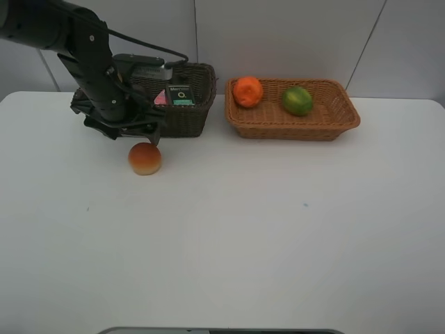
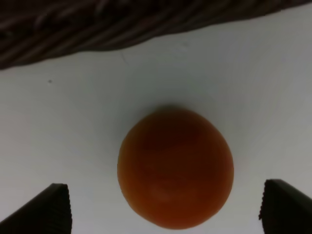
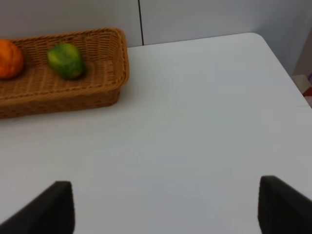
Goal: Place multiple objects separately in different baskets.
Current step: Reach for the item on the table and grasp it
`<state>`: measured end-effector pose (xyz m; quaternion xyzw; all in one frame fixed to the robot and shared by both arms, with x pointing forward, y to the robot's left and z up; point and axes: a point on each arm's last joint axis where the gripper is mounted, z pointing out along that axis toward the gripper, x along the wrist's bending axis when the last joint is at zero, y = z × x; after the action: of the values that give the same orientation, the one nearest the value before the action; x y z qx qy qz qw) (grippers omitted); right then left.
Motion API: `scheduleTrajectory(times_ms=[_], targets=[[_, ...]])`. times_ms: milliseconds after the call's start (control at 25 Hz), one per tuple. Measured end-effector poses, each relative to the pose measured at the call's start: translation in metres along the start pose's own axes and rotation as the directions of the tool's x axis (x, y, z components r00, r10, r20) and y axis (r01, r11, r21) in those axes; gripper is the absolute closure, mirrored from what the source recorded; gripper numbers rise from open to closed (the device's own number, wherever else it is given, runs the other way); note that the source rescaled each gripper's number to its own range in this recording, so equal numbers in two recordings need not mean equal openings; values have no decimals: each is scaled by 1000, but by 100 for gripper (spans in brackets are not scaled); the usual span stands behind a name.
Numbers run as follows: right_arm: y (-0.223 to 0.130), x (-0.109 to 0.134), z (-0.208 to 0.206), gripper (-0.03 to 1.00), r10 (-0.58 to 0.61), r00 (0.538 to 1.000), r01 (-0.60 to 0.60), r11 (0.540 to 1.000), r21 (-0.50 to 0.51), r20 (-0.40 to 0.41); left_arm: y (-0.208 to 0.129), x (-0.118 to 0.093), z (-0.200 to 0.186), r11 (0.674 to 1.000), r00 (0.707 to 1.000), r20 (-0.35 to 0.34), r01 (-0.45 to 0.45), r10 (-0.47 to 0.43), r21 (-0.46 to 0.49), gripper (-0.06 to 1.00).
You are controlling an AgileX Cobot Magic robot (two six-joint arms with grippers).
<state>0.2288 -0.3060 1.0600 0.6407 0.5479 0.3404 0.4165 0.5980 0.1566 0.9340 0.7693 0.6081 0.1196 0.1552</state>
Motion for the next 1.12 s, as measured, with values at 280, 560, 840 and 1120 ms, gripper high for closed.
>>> scheduleTrajectory(times_ms=[280,560,840,1120], targets=[[0,0,0,20,0,1000,0,1000,0,0,-5,0,20,999,1000,-6,-6,6,38,-6],[0,0,0,20,0,1000,0,1000,0,0,-2,-2,25,1000,1000,5,-6,6,-3,-6],[0,0,0,20,0,1000,0,1000,0,0,-1,-7,26,999,1000,17,-17,17,-31,-6],[0,0,0,20,0,1000,0,1000,0,0,-8,-7,47,1000,1000,15,3,-3,2,-6]])
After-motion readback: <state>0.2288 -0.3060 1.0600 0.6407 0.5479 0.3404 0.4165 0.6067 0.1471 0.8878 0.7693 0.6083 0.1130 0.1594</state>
